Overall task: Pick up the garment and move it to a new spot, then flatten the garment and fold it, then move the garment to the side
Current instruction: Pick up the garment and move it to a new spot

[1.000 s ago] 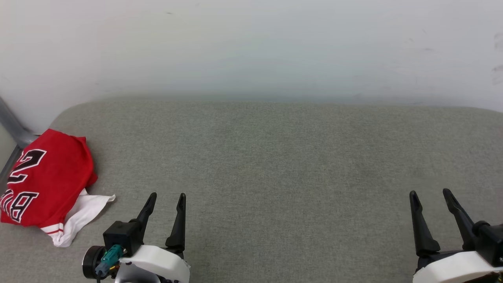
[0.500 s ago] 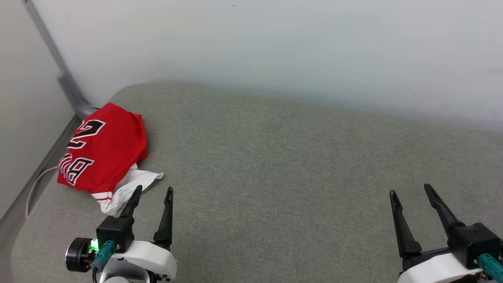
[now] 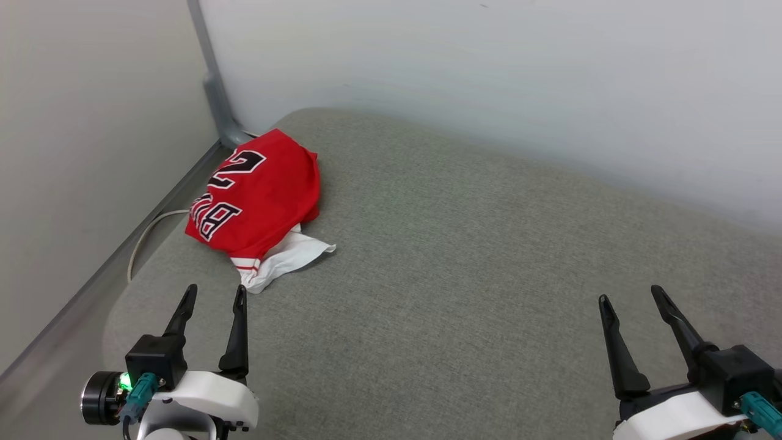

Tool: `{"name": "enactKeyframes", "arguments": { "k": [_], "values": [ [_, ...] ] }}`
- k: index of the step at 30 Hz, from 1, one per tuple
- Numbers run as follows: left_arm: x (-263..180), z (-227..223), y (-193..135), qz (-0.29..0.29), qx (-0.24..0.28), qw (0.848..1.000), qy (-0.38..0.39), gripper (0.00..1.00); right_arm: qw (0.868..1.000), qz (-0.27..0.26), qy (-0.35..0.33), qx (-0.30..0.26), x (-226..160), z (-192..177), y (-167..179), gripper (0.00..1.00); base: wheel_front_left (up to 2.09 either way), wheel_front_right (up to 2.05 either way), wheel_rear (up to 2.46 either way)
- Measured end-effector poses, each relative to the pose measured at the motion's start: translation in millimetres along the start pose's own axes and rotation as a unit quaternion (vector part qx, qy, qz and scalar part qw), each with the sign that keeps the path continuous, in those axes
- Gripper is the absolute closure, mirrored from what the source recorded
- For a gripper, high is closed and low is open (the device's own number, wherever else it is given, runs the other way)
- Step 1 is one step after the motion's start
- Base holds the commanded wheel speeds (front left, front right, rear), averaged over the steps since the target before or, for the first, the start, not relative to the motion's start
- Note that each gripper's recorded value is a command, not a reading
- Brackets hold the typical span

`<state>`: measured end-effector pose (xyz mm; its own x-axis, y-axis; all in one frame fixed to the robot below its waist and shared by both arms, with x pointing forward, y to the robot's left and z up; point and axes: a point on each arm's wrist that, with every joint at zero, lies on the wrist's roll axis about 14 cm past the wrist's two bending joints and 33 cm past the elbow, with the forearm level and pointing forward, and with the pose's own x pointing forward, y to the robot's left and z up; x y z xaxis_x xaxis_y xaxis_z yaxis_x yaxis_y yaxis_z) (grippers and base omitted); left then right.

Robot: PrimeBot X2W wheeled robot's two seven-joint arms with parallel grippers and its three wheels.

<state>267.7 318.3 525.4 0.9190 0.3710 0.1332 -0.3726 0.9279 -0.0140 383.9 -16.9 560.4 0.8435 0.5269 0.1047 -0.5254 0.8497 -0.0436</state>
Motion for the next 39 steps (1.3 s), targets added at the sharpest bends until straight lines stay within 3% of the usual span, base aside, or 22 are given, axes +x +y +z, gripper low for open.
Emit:
{"name": "enactKeyframes", "arguments": {
  "k": [9, 23, 32, 39],
  "values": [
    [-17.2, 0.7, 26.6, 0.039, 0.001, 0.999, 0.002, 0.00, 0.999, 0.046, -0.002, 0.014, 19.1, -2.3, 27.7, 0.00, 0.00, 0.00, 0.00],
    [-6.9, -2.4, 28.5, 0.037, -0.006, 0.999, 0.010, 0.00, 0.999, 0.036, 0.005, 0.024, 22.3, -10.4, 19.5, 0.00, 0.00, 0.00, 0.00],
    [61.8, 1.2, 22.4, 0.009, 0.002, 1.000, 0.030, 0.00, 0.999, 0.008, 0.017, 0.029, 36.6, -23.5, -5.5, 0.00, 0.00, 0.00, 0.00],
    [127.6, -28.9, 19.5, -0.013, 0.020, 0.990, 0.139, 0.00, 0.998, -0.025, 0.035, 0.036, 48.5, -47.7, -35.0, 0.00, 0.00, 0.00, 0.00]
  ]
}}
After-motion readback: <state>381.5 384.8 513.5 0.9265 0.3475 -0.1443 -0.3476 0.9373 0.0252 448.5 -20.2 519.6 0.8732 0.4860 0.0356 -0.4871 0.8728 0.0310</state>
